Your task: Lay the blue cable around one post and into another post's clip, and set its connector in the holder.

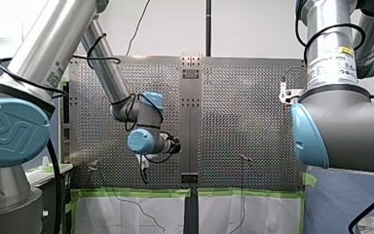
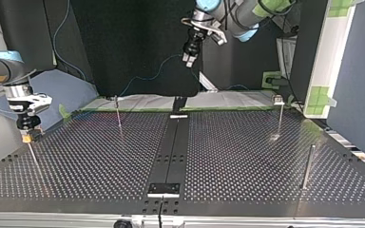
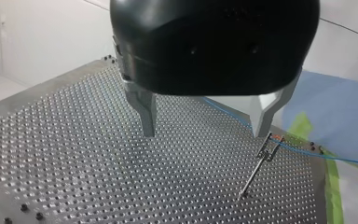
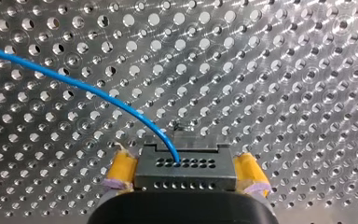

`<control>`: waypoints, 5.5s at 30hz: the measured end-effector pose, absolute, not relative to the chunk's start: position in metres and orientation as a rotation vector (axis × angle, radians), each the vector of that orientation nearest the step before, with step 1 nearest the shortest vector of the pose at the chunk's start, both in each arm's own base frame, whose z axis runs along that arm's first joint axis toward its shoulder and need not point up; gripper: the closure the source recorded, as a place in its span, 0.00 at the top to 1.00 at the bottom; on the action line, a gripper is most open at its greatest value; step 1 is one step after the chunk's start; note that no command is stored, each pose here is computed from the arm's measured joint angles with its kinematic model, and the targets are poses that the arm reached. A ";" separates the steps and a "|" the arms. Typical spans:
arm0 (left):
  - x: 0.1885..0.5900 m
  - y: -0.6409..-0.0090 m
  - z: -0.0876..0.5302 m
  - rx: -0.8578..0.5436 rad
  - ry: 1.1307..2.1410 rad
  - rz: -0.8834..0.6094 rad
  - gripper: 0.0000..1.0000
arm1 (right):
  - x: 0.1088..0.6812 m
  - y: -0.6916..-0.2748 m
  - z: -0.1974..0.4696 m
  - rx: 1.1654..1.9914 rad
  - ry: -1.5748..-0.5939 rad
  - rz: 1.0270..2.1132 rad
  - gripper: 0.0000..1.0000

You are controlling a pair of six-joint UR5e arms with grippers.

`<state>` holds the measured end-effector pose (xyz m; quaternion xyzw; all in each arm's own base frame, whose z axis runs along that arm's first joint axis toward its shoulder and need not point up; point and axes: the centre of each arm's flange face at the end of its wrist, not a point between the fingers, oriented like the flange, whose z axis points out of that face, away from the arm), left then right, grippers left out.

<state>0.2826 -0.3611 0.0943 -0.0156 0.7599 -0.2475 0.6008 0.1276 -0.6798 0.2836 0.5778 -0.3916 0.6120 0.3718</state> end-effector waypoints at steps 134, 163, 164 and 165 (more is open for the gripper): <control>0.313 -0.554 -0.136 -0.475 2.126 -1.182 1.00 | 0.125 -0.682 0.284 1.456 -1.025 1.575 0.80; 0.322 -0.583 -0.241 -0.560 2.179 -1.238 1.00 | 0.125 -0.682 0.284 1.453 -1.023 1.574 0.80; 0.323 -0.585 -0.242 -0.557 2.180 -1.242 1.00 | 0.125 -0.682 0.284 1.453 -1.023 1.575 0.80; 0.323 -0.588 -0.242 -0.555 2.179 -1.245 1.00 | 0.125 -0.682 0.284 1.453 -1.022 1.575 0.80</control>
